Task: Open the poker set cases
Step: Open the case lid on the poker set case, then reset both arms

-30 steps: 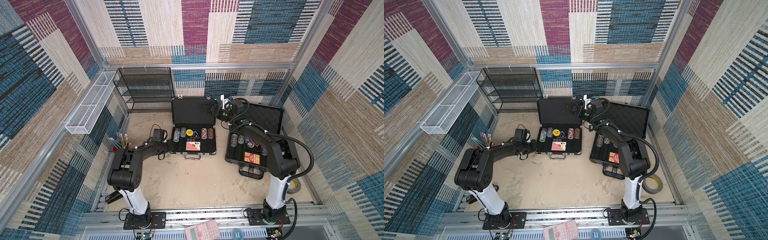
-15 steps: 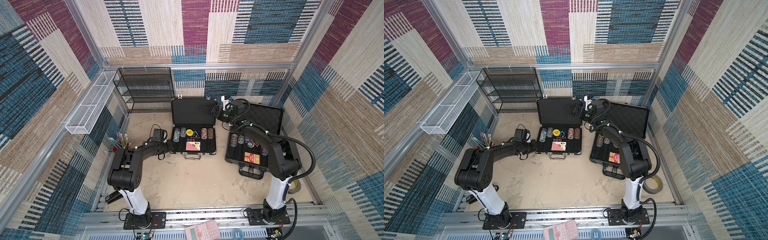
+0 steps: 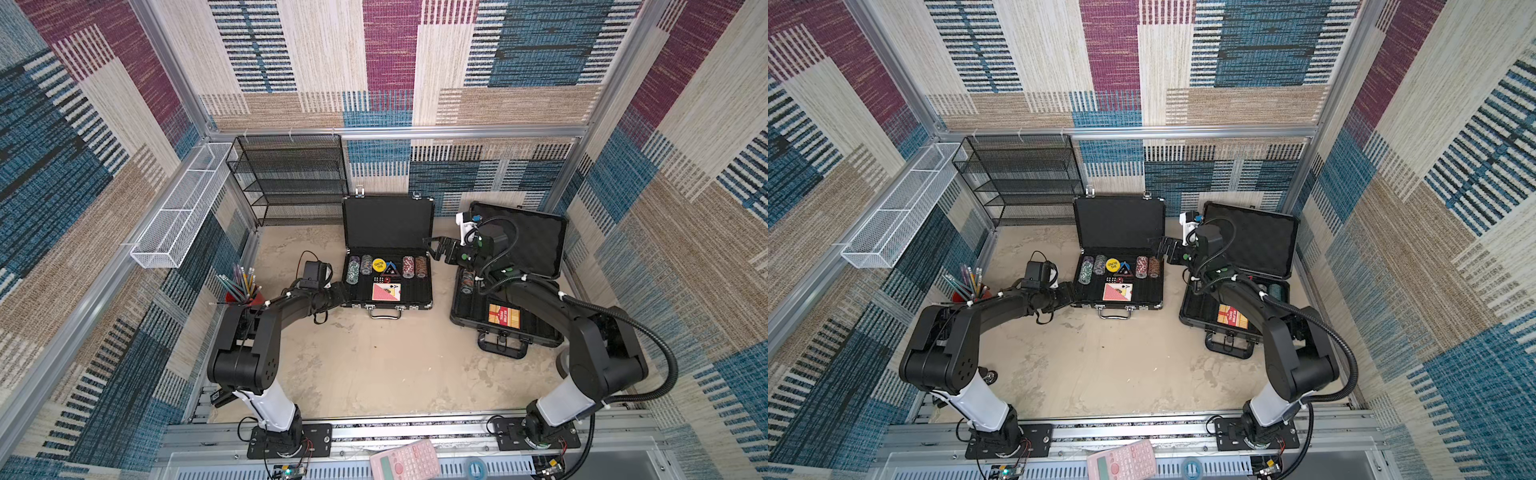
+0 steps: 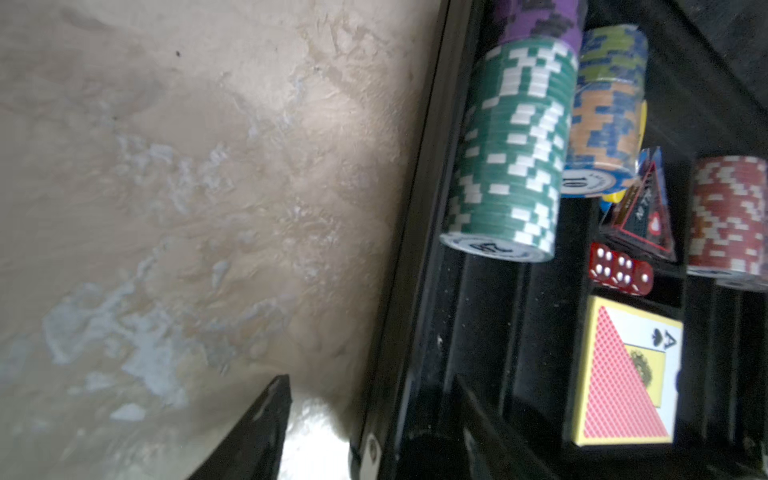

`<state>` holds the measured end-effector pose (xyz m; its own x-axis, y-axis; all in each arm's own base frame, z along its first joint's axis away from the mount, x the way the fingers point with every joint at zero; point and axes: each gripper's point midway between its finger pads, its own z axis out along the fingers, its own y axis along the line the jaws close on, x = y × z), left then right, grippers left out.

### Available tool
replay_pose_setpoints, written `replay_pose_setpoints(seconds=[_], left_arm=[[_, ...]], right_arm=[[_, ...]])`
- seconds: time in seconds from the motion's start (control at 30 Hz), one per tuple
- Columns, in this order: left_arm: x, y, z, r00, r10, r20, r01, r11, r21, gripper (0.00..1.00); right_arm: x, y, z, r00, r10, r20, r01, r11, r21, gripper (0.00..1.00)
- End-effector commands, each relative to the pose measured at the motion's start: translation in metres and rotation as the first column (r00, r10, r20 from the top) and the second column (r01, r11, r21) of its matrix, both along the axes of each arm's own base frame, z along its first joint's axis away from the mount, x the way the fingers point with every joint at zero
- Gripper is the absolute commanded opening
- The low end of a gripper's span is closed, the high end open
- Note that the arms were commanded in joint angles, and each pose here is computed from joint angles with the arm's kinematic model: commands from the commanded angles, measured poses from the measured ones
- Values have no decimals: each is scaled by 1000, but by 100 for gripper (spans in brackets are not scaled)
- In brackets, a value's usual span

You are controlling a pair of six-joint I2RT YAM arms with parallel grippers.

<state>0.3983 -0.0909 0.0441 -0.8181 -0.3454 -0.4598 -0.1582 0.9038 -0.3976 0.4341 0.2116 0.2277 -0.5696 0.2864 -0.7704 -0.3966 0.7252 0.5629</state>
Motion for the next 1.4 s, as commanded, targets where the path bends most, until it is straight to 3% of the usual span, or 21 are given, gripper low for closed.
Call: replay_pose_setpoints(seconds=[0.0, 0.2, 0.4, 0.73, 0.8, 1.0, 1.13, 1.3, 1.37], left_arm=[[0, 4, 7, 999, 28, 23, -28, 1000, 3, 69], [-2, 11, 17, 996, 56, 74, -58, 998, 24, 79], [-7, 24, 34, 987, 89, 135, -99, 993, 70, 89], [-18, 63, 75, 942, 157, 295, -230, 945, 231, 95], [-21, 73, 82, 926, 169, 338, -266, 927, 265, 96], [-29, 101, 98, 865, 199, 460, -384, 854, 352, 95], [-29, 114, 113, 825, 178, 537, -439, 800, 409, 95], [-16, 118, 110, 833, 69, 549, -412, 739, 533, 95], [-16, 124, 102, 853, 76, 516, -409, 710, 573, 95]], right_arm=[[-7, -18, 7, 992, -53, 111, 63, 994, -86, 99], [-38, -49, 1, 974, -121, 189, 156, 971, -184, 99], [-64, -88, -6, 923, -212, 322, 307, 910, -280, 99], [-96, -152, -13, 730, -332, 597, 602, 726, -332, 99], [-96, -159, -15, 715, -329, 617, 620, 706, -342, 99], [-84, -185, -29, 696, -359, 621, 653, 675, -343, 99], [-77, -200, -39, 689, -386, 614, 659, 686, -309, 99], [-67, -204, -59, 716, -386, 582, 631, 714, -303, 99], [-64, -205, -68, 720, -393, 572, 631, 713, -306, 99]])
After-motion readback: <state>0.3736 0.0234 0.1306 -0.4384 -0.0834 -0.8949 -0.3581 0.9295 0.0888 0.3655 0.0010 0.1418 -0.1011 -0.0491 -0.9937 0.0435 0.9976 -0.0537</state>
